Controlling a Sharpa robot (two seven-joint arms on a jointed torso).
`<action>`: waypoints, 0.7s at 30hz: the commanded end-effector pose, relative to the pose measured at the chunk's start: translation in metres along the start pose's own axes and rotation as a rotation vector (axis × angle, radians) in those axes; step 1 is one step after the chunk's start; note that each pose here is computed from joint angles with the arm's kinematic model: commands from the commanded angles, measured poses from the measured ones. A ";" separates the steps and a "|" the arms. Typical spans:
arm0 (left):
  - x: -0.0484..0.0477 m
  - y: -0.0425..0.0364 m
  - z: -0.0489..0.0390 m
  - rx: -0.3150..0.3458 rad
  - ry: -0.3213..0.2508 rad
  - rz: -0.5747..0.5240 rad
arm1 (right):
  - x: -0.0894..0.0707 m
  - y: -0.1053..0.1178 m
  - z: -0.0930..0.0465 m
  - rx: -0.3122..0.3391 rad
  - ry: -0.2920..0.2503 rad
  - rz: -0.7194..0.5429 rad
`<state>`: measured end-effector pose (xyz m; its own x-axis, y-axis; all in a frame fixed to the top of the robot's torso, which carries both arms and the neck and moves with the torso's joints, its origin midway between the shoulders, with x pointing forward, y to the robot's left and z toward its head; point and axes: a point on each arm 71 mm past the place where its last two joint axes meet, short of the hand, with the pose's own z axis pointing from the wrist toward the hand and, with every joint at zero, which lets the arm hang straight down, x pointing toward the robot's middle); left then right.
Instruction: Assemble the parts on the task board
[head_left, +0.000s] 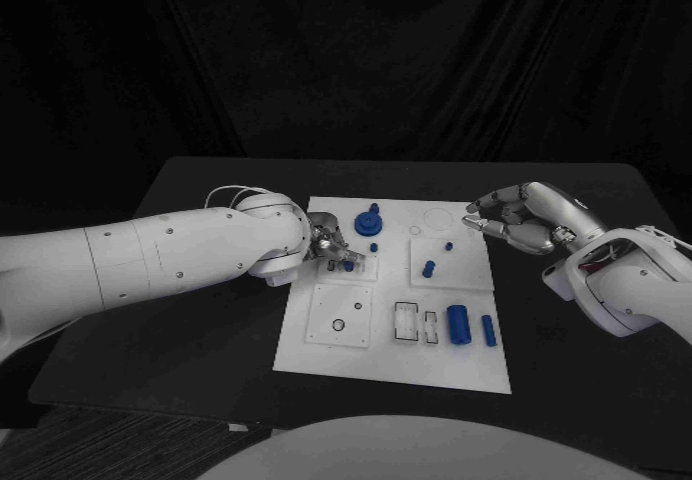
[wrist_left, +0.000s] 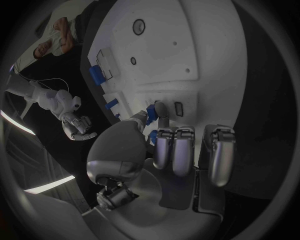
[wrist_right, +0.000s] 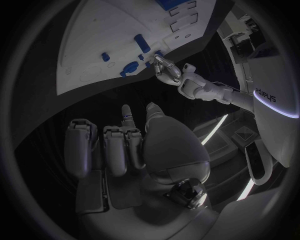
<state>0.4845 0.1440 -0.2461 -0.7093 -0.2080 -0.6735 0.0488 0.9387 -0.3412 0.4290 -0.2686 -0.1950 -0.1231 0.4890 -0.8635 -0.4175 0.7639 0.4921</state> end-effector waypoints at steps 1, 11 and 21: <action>0.0128 0.0060 0.0026 -0.035 0.069 0.027 | 0.001 -0.001 -0.001 0.013 -0.003 -0.001; 0.0134 0.0053 0.0028 -0.029 0.076 0.031 | 0.001 -0.002 -0.001 0.014 -0.003 -0.001; 0.0137 0.0066 0.0025 -0.035 0.082 0.034 | 0.001 -0.002 -0.001 0.015 -0.002 -0.001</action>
<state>0.4845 0.1449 -0.2468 -0.7172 -0.1978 -0.6683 0.0521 0.9410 -0.3343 0.4289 -0.2691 -0.1958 -0.1239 0.4887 -0.8636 -0.4159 0.7646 0.4923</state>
